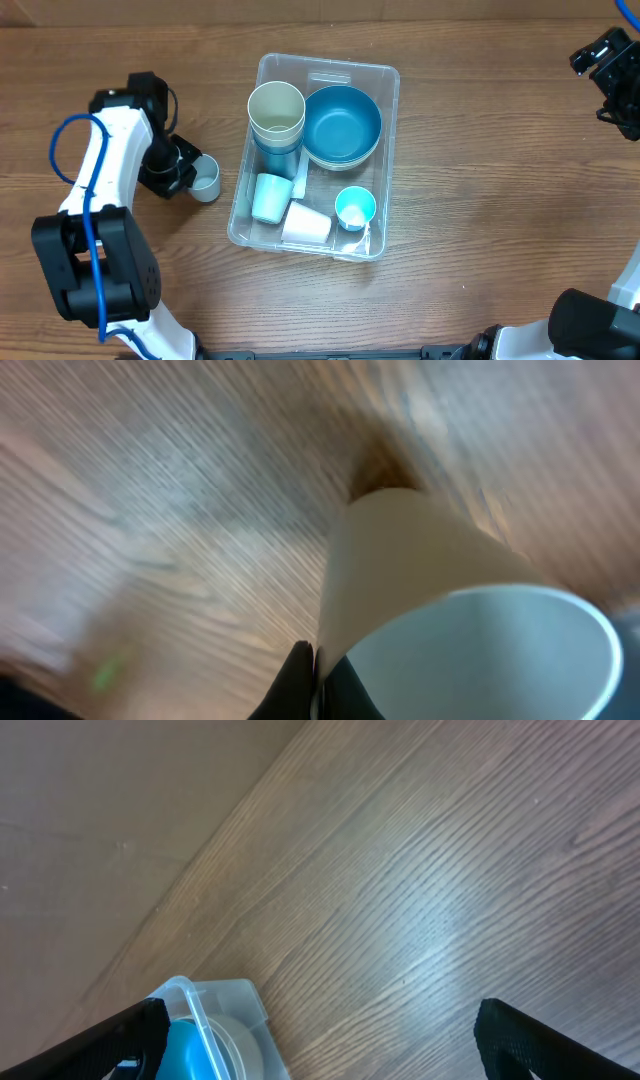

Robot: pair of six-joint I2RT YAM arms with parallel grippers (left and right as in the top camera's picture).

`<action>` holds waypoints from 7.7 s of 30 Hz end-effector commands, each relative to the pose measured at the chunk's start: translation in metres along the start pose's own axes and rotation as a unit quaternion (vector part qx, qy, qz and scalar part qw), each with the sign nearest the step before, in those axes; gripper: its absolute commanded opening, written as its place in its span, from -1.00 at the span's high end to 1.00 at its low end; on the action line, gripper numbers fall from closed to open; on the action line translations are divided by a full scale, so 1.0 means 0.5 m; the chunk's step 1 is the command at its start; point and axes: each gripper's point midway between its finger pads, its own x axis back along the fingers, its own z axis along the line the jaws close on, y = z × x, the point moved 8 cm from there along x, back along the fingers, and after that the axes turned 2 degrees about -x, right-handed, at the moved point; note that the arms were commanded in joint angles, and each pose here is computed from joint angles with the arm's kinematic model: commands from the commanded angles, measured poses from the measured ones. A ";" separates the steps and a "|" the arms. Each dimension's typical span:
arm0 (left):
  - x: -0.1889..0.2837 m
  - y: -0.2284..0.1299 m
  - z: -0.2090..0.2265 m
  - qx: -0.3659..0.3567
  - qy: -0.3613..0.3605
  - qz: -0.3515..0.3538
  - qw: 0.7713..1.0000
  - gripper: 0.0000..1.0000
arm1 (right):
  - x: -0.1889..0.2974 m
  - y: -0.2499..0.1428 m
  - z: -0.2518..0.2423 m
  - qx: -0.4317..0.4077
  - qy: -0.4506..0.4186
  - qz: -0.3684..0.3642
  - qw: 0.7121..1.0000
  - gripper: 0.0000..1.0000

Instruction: Pack container

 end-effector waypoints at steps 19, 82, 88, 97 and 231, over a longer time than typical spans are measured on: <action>0.304 -0.396 -0.015 -0.202 -0.113 -0.083 0.969 0.92 | 0.008 0.001 0.005 0.002 0.007 -0.006 1.000 -1.00; 0.379 -0.351 0.063 -0.111 -0.131 -0.208 0.963 -0.30 | 0.008 0.001 0.005 0.002 0.007 -0.006 1.000 -1.00; 0.386 -0.235 0.117 -0.102 -0.087 -0.230 0.964 -0.68 | 0.008 0.001 0.005 0.002 0.007 -0.006 1.000 -1.00; 0.336 -0.050 0.152 -0.107 -0.095 -0.157 0.977 -0.92 | 0.008 0.001 0.005 0.002 0.007 -0.006 1.000 -1.00; 0.238 0.059 0.134 -0.091 -0.047 -0.094 0.990 -1.00 | -0.241 -0.937 0.210 0.456 -0.155 0.152 0.863 0.21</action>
